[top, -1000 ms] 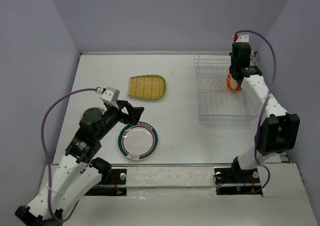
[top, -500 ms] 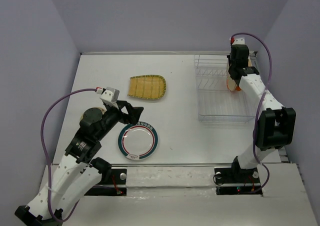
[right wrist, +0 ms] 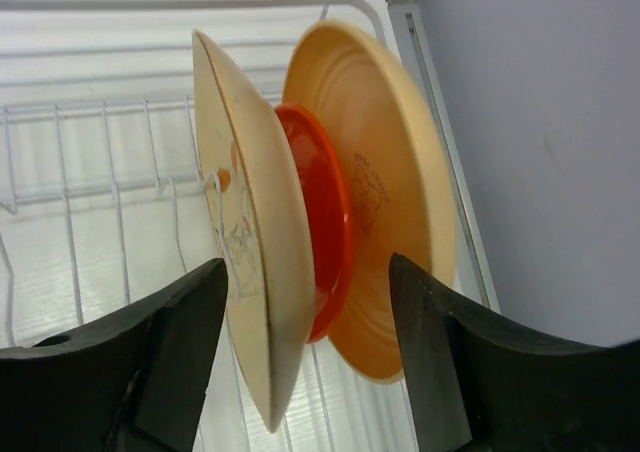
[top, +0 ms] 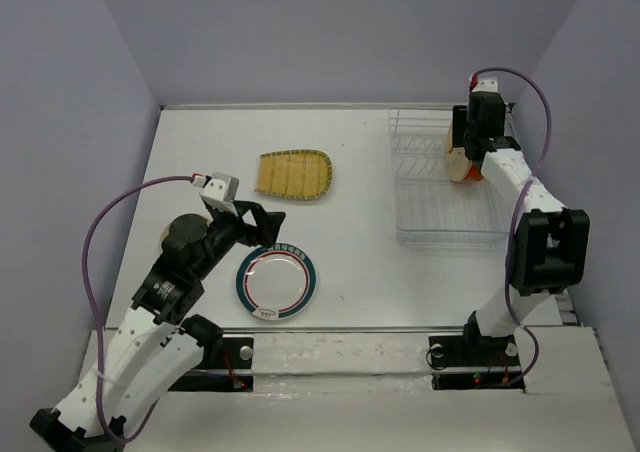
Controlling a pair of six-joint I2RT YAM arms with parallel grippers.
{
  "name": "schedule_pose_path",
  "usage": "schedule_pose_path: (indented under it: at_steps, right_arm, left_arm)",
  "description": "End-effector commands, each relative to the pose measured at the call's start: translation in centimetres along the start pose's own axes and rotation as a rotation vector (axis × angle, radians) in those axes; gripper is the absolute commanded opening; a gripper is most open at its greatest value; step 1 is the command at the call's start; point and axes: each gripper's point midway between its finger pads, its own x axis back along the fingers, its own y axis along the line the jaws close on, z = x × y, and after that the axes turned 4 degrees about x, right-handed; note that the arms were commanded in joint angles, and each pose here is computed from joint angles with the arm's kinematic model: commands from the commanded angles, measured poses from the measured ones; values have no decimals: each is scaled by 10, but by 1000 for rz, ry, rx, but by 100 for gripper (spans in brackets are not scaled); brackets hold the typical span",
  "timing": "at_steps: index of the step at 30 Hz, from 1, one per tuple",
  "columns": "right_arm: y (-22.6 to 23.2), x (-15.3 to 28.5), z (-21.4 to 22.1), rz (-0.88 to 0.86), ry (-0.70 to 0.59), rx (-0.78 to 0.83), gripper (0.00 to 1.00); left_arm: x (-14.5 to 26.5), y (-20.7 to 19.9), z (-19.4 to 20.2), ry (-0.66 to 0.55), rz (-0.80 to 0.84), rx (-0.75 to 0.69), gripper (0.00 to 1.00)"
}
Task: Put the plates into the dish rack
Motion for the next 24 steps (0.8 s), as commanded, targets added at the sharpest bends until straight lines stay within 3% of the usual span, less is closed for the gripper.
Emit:
schedule_pose_path:
  at_steps: [1,5,8,12,17,24]
  right_arm:
    - [-23,29,-63,12,-147,-137,74]
    - [-13,60,-85,-112,-212,-287,77]
    - [35,92,-92,-300,-243,-323,77]
    - [169,165,-86,-642,-273,-269,76]
    - [297,244,-64,-1006,-204,-368,68]
    - [440,325,-29,-1289,-71,-394,60]
  left_arm:
    - [-4,8,-5,-27,-45,-9,99]
    - [-8,21,-3,-19,-115,-5,99]
    - [-8,32,-5,-30,-178,0,99]
    - [2,45,-25,-115,-256,21,99]
    - [32,48,-72,-287,-320,56,99]
    - [79,38,-123,-487,-305,58,99]
